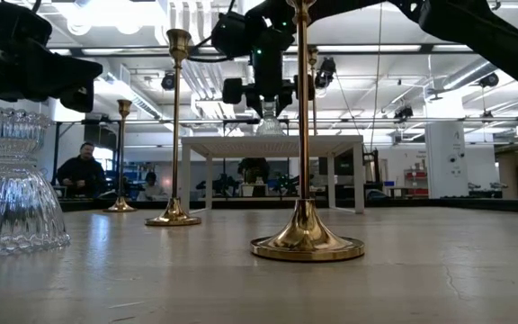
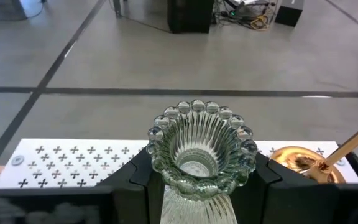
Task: Pick & Place candle stick holders
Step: Put the blue glass candle holder on the shelf
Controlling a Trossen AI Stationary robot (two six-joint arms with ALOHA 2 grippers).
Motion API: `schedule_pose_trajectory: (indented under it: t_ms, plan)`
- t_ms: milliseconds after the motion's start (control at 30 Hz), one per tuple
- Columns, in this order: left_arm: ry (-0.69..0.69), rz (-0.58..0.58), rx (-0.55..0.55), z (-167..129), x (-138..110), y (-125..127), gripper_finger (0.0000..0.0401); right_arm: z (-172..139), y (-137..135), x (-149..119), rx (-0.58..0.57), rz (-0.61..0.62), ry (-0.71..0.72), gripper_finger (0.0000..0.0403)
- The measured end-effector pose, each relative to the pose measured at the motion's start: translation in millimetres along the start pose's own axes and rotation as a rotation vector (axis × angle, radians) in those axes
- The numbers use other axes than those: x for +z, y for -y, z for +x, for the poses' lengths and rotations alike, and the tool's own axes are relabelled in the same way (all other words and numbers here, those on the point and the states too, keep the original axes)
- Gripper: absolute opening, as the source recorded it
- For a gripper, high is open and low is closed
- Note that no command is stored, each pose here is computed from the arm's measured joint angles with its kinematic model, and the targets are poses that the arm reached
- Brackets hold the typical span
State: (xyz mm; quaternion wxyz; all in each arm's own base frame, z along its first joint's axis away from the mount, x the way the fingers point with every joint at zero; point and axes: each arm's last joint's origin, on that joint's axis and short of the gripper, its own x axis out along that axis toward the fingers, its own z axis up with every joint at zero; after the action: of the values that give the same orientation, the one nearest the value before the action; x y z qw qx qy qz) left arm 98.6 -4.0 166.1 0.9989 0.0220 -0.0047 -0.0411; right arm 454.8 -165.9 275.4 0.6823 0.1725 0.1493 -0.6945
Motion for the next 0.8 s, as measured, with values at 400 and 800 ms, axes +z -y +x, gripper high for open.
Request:
schedule_pose_trajectory:
  t_ms: [400, 800]
  plan:
    - [0.0, 0.0, 0.0, 0, 0, 0, 0.0014, 6, 2, -4, -0.037, 0.068, 0.037, 0.0126]
    - [-0.001, 0.0, 0.0, 0, 0, 0, 0.0014, 16, 0, 1, -0.026, 0.085, 0.052, 0.0126]
